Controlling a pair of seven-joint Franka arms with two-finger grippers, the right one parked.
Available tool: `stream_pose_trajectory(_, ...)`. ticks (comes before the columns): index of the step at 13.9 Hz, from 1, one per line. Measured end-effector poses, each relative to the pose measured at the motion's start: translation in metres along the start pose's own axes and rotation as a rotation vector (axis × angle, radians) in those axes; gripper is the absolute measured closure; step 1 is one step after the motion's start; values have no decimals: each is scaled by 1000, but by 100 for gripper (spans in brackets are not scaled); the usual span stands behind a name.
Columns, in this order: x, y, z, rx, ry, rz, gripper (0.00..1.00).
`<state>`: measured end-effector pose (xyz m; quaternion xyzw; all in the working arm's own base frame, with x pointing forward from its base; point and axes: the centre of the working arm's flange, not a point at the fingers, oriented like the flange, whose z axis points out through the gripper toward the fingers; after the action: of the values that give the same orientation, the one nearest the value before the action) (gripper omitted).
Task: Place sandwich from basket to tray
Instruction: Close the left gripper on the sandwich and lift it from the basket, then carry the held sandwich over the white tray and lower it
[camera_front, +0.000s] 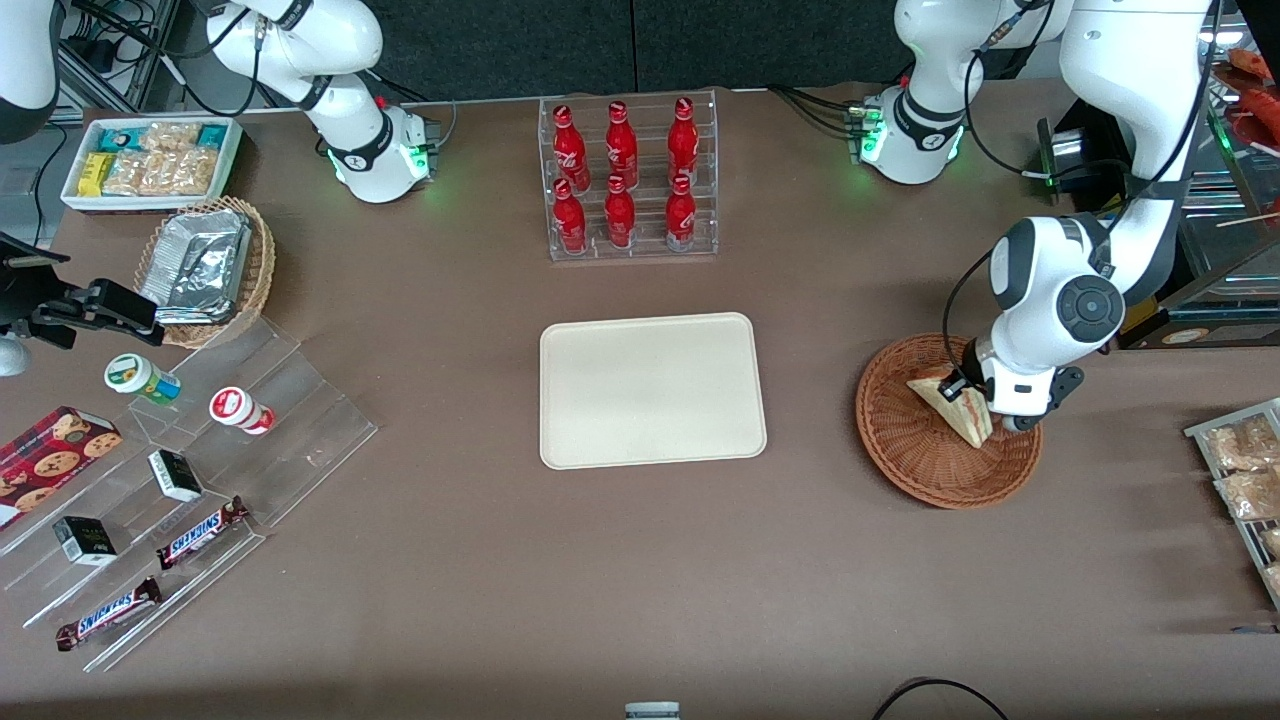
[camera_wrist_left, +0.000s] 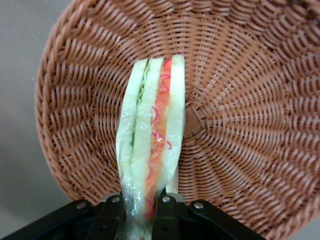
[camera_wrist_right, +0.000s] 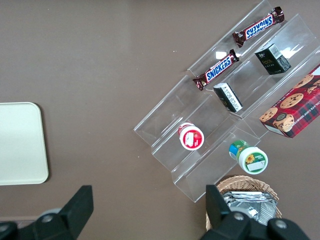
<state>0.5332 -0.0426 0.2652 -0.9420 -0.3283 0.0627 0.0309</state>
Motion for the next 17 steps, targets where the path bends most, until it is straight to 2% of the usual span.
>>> stream_pose_trajectory(3,-3,25,-61,41,-28,35,82)
stream_pose_trajectory(4,-10,39,-84,46,-25,62,85)
stream_pose_trajectory(7,-53,91,-126,39,6,172,85)
stream_pose_trajectory(11,-142,168,-122,40,27,357,85)
stream_pose_trajectory(14,-196,226,-105,19,13,458,85)
stream_pose_trajectory(17,-231,272,-83,-9,18,540,85)
